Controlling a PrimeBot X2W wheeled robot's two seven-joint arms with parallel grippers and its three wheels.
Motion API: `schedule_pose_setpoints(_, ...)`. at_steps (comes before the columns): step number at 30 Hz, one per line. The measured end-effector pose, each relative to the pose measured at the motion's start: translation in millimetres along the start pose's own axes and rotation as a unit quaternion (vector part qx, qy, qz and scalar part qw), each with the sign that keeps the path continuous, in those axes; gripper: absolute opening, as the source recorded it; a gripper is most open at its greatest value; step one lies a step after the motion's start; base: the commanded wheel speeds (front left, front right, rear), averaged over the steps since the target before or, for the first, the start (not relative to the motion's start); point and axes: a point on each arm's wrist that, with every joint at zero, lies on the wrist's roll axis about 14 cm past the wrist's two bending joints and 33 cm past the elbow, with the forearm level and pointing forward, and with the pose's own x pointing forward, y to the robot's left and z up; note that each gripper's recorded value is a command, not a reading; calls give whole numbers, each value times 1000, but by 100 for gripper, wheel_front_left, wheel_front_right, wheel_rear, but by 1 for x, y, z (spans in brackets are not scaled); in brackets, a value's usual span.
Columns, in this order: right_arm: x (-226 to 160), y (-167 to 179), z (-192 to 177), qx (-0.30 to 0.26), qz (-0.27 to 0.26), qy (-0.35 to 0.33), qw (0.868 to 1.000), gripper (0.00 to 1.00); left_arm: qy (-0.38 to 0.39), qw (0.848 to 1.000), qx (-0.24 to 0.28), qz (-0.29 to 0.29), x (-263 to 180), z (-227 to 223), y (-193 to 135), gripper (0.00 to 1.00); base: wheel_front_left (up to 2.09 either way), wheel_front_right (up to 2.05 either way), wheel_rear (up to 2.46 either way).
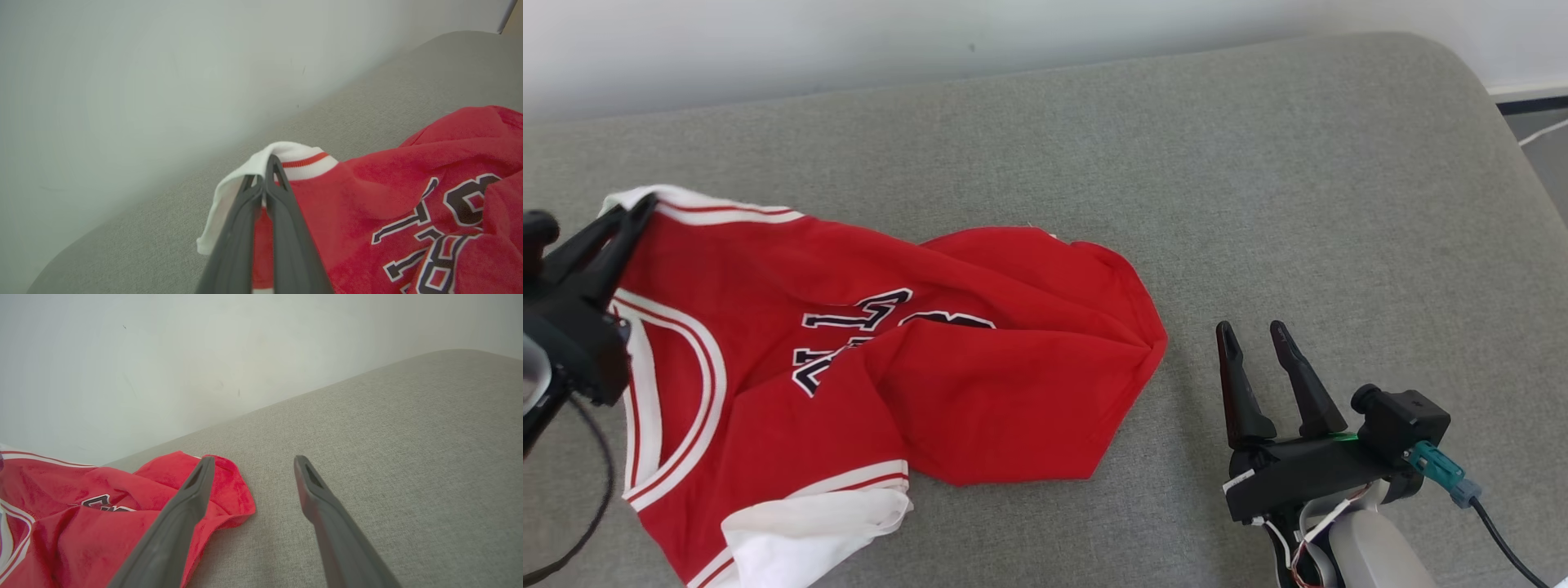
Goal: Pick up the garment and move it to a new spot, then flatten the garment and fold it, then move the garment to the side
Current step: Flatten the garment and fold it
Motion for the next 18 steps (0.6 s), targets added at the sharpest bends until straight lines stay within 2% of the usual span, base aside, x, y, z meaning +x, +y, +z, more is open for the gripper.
schedule_pose_setpoints(3, -1, -3, -2, -1, -5, 3, 1000, 100, 10, 1000, 2, 10, 1, -14, 6, 0, 0, 0, 0)
schedule_pose_setpoints(4, -1, -5, -3, -1, -7, 4, 1000, 100, 11, 1000, -1, 17, 1, -18, 10, 53, 0, 0, 0)
schedule_pose_setpoints(5, -1, -5, -3, -1, -7, 4, 1000, 100, 9, 1000, 0, 20, 1, -20, 11, 100, 0, 0, 0)
schedule_pose_setpoints(14, 2, 5, 1, -3, 8, 0, 1000, 100, 15, 999, -15, 45, -20, -30, 14, 100, 0, 0, 0)
schedule_pose_setpoints(18, 2, 13, 3, 0, 18, -3, 1000, 100, 1, 998, -43, 53, -35, -27, 5, 100, 0, 0, 0)
